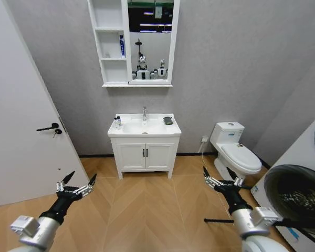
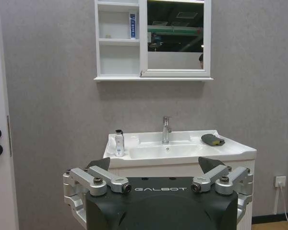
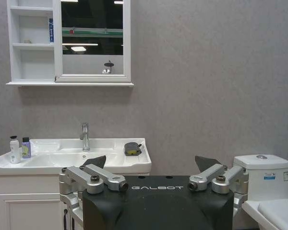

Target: Move facial cleanser and shampoo from washbasin to cabinet, then wipe washbasin with towel.

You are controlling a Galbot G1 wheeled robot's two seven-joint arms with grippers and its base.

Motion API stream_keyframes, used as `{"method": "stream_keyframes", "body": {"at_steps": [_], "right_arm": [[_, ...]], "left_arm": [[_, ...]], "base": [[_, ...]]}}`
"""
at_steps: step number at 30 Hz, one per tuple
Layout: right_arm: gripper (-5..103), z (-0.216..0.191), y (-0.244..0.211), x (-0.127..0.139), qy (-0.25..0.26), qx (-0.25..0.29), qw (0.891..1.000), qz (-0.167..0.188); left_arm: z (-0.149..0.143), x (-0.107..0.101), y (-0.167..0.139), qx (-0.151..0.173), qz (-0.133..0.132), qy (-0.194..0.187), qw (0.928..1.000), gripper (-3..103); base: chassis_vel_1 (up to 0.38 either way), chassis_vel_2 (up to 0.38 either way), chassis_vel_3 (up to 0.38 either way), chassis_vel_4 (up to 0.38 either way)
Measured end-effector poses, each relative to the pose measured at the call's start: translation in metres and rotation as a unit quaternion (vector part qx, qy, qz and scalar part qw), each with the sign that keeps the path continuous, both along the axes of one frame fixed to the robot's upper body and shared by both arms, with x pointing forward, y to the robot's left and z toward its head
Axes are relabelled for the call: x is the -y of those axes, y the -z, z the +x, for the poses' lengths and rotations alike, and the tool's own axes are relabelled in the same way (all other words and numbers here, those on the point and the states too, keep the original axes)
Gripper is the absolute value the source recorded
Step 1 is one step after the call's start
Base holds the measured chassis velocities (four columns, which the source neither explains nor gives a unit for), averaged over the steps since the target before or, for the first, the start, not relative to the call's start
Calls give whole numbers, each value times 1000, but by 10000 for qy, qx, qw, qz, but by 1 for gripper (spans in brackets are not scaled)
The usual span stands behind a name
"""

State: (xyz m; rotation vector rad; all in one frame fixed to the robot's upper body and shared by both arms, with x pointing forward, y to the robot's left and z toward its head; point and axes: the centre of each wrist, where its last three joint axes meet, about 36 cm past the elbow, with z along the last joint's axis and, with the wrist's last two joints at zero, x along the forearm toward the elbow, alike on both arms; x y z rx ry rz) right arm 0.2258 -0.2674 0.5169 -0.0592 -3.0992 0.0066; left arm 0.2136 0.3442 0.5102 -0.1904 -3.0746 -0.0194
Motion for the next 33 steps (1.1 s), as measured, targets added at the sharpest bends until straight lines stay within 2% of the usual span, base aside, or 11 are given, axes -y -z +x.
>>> {"method": "stream_keyframes", "body": {"at_steps": [22, 28, 33], "right_arm": [[100, 1, -1, 1, -26, -29, 10000, -35], [100, 1, -1, 0, -27, -46, 10000, -38], [100, 1, -2, 2, 23, -147, 9997, -170]], "left_arm": [[-15, 0, 0, 33, -74, -249, 9997, 100], [-15, -1, 0, 53, -69, -220, 9997, 100], [-13, -1, 1, 61, -50, -180, 9998, 100]], "base": [[0, 0, 0, 0], [0, 0, 0, 0], [0, 0, 0, 0]]}}
